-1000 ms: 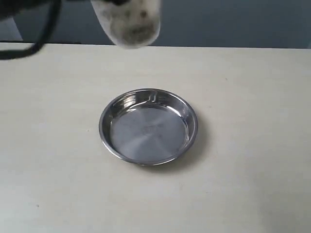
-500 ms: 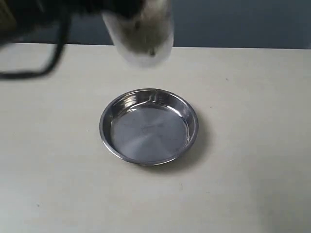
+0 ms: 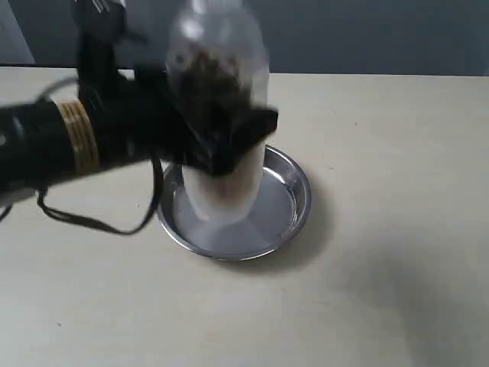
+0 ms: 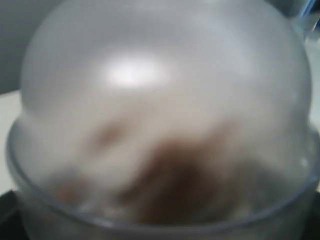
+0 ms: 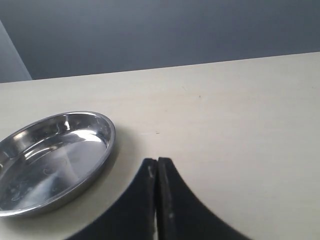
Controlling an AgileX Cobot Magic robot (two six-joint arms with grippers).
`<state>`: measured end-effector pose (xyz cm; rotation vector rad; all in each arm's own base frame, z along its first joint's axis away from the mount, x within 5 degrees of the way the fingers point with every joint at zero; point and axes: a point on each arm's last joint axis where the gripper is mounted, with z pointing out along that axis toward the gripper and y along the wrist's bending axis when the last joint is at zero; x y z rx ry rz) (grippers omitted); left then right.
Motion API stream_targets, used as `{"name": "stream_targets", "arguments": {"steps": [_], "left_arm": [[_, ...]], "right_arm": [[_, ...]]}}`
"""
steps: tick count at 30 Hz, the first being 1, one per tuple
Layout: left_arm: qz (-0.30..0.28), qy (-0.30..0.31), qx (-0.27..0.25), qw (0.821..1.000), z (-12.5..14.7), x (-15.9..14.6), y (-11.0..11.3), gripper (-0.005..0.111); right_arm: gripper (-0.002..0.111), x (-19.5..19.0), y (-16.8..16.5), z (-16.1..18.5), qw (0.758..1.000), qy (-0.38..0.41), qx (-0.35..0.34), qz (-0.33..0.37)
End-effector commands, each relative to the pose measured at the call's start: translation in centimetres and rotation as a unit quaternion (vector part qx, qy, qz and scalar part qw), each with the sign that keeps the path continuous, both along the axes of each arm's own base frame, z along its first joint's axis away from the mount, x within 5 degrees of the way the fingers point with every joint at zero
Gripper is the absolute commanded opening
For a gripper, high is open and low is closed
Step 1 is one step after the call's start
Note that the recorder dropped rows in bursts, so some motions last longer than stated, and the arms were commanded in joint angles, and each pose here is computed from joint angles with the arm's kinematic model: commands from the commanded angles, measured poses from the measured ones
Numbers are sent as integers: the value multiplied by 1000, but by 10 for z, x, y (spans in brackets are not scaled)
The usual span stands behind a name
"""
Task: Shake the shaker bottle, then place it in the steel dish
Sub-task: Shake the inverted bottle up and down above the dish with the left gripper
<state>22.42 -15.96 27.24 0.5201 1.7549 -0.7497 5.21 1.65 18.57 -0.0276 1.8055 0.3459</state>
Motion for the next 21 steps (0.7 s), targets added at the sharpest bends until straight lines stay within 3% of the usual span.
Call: {"name": "stream_targets", "arguments": {"steps": [1, 2, 3, 4, 5, 6, 7, 8, 9, 10, 11, 13, 15, 16, 17, 19, 21], "left_arm": [[-53, -158, -131, 977, 83, -12, -6, 0], [-9, -181, -94, 979, 111, -12, 3, 0], [4, -169, -69, 983, 104, -10, 4, 0], [21, -110, -18, 994, 70, -1, 3, 0], [30, -58, -8, 998, 43, 5, 1, 0], [17, -60, -22, 998, 38, 7, -3, 0], [-17, -115, -55, 992, 57, 1, -7, 0], [-51, -198, -127, 971, 99, -11, -7, 0], [-59, -248, -153, 955, 130, -18, -4, 0], [-15, -235, -112, 965, 142, -13, 2, 0], [14, -198, -75, 977, 133, -5, 3, 0], [33, -106, -19, 994, 89, 8, -1, 0], [20, -15, -5, 1000, 33, 14, -9, 0], [-15, -8, -16, 1000, 14, 10, -15, 0], [-48, -33, -54, 997, 20, 6, -20, 0], [-69, -134, -111, 982, 80, -3, -17, 0], [-60, -183, -92, 977, 107, -11, -10, 0]], "right_arm": [[-1, 0, 0, 1, 1000, -6, 0, -1], [-1, 0, 0, 1, 1000, -6, 0, -1], [-1, 0, 0, 1, 1000, -6, 0, -1], [-1, 0, 0, 1, 1000, -6, 0, -1], [-1, 0, 0, 1, 1000, -6, 0, -1], [-1, 0, 0, 1, 1000, -6, 0, -1], [-1, 0, 0, 1, 1000, -6, 0, -1], [-1, 0, 0, 1, 1000, -6, 0, 0], [-1, 0, 0, 1, 1000, -7, 1, 0], [-1, 0, 0, 1, 1000, -7, 1, 0], [-1, 0, 0, 1, 1000, -7, 1, 0], [-1, 0, 0, 1, 1000, -7, 1, 0], [-1, 0, 0, 1, 1000, -7, 1, 0], [-1, 0, 0, 1, 1000, -7, 1, -1], [-1, 0, 0, 1, 1000, -7, 1, -1], [-1, 0, 0, 1, 1000, -7, 1, -1], [-1, 0, 0, 1, 1000, -7, 1, -1]]}}
